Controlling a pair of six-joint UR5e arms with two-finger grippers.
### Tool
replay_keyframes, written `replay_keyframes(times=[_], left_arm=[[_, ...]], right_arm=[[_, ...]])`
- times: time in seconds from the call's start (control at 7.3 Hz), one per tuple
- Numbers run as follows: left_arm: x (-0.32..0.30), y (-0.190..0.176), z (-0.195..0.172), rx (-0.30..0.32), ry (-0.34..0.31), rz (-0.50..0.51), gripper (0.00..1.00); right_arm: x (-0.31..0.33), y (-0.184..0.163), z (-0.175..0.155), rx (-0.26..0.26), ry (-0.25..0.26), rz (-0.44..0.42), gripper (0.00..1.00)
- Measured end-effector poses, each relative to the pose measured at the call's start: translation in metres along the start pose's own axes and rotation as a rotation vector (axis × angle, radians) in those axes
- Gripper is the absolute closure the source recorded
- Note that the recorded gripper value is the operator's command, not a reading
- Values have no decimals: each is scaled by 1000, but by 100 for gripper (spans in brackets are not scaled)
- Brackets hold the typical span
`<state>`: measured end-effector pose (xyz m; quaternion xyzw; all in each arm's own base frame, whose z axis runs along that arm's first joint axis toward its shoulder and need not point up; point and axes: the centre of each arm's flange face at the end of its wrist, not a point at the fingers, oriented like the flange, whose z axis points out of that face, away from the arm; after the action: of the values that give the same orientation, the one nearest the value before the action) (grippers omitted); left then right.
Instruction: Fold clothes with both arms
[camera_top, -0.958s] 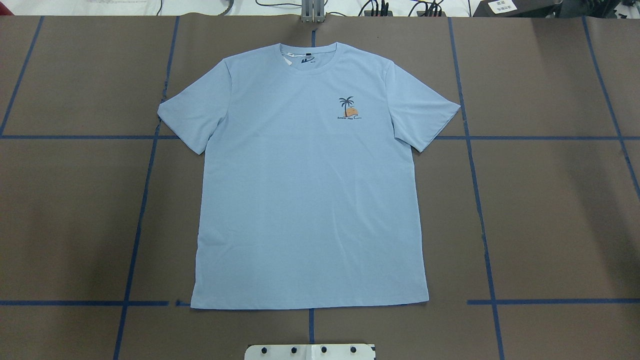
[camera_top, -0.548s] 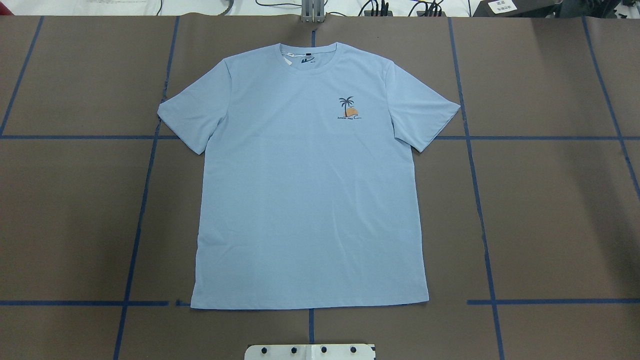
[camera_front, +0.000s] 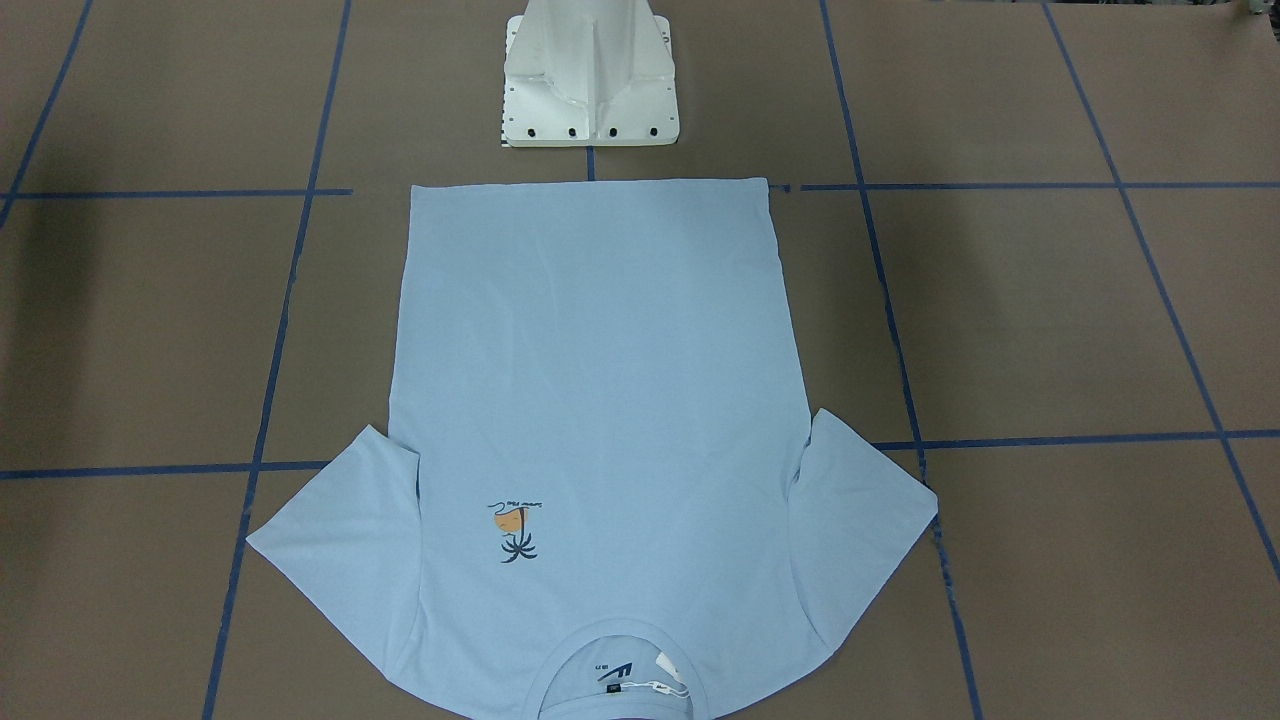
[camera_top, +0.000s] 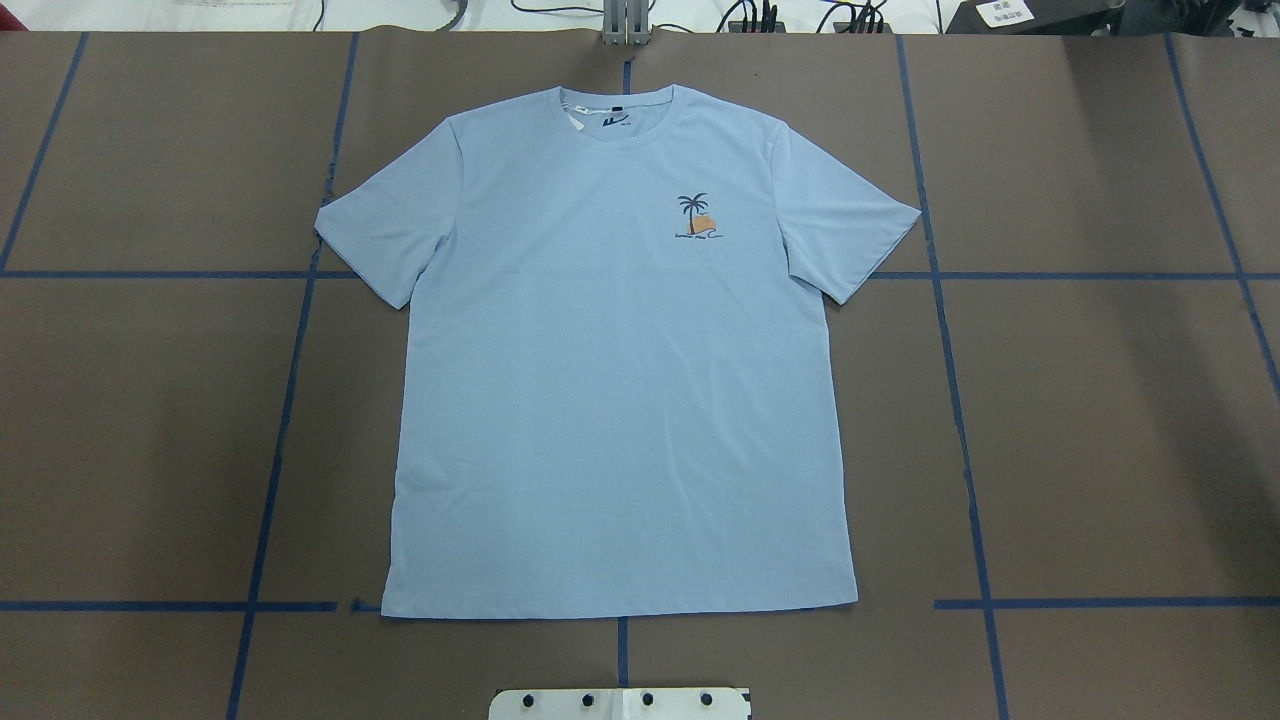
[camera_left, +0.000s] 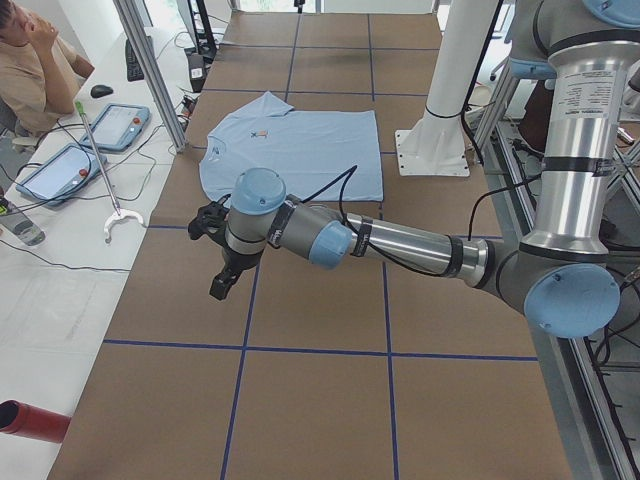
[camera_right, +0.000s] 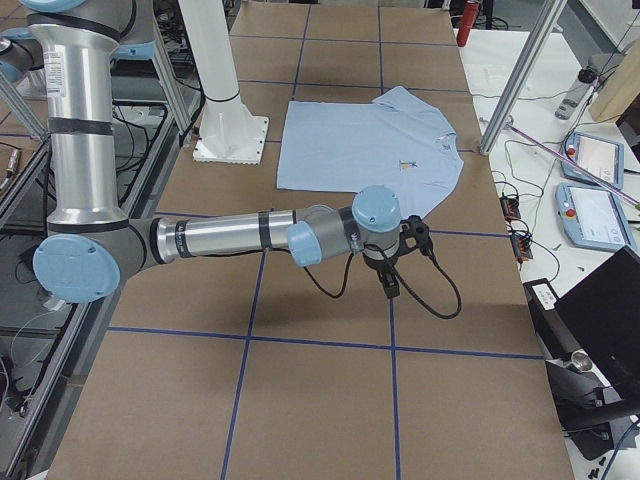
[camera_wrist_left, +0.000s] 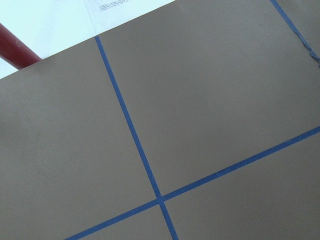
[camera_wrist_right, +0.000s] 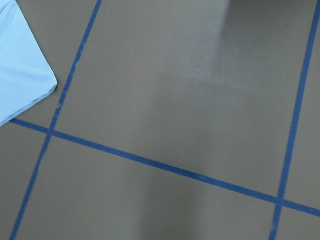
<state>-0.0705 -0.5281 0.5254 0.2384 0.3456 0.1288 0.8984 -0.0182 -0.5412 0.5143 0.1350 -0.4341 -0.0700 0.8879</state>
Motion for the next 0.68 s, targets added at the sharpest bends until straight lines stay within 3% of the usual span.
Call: replay_keyframes(times=[0.14, 0.41, 0.68], left_arm=[[1, -2, -1, 2, 1, 2, 0], [4, -4, -2, 6, 4, 6, 0], [5, -8, -3, 11, 6, 11, 0]], right_arm=[[-40, -32, 17, -5, 3, 44, 2], [-108, -101, 66, -23, 18, 75, 17], [-143, -140, 124, -3, 11, 100, 23]])
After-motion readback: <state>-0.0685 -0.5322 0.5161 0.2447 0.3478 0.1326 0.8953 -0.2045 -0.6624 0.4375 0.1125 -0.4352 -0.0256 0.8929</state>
